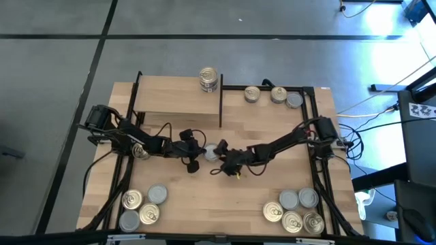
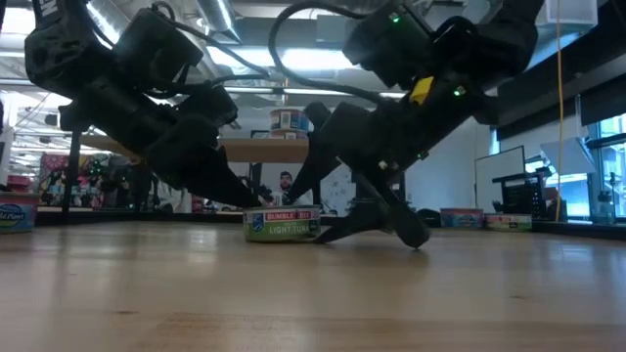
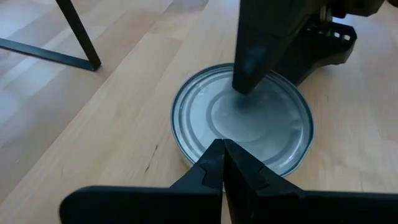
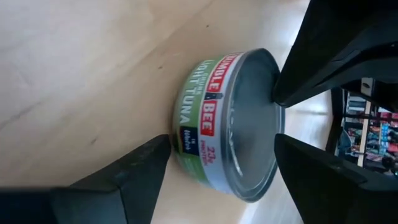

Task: Stack canned seafood by type on shelf
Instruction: Put the green tuna can on the shelf

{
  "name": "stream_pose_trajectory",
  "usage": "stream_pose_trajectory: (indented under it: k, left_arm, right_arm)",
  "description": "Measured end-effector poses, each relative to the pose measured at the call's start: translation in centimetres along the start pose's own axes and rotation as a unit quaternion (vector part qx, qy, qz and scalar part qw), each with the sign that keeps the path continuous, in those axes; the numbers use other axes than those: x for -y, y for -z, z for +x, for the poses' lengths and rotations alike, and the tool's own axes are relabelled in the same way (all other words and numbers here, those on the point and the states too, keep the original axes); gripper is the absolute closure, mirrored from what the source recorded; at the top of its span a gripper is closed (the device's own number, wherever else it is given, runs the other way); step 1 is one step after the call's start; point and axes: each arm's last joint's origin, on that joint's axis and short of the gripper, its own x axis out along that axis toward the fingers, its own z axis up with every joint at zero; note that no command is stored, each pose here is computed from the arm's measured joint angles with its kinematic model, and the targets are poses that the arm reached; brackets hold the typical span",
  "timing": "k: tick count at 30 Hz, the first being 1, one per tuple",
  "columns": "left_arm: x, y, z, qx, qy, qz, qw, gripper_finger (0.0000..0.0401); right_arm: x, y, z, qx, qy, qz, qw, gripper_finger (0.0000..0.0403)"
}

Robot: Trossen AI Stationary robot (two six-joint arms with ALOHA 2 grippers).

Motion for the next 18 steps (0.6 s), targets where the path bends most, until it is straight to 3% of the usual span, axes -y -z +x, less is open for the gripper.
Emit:
stream_pose_trajectory:
  k: [5, 13, 18]
  left_arm:
    - [0.0, 0.0, 0.0, 0.0, 0.0, 0.0, 1.0, 0.04]
    - [-0.1, 0.0, 0.0, 0.002, -0.008, -0.002, 1.0, 0.04]
    - [-0.1, 0.0, 0.0, 0.002, -0.008, -0.002, 1.0, 0.04]
  right_arm:
    - [-0.3, 0.6, 1.1, -0.005, -0.016, -0.006, 1.0, 0.0107]
    - [-0.2, 0.4, 1.8, -0.006, 0.021, -0.018, 1.0, 0.0107]
    - [-0.2, 0.4, 1.8, -0.008, 0.021, -0.003, 1.0, 0.0155]
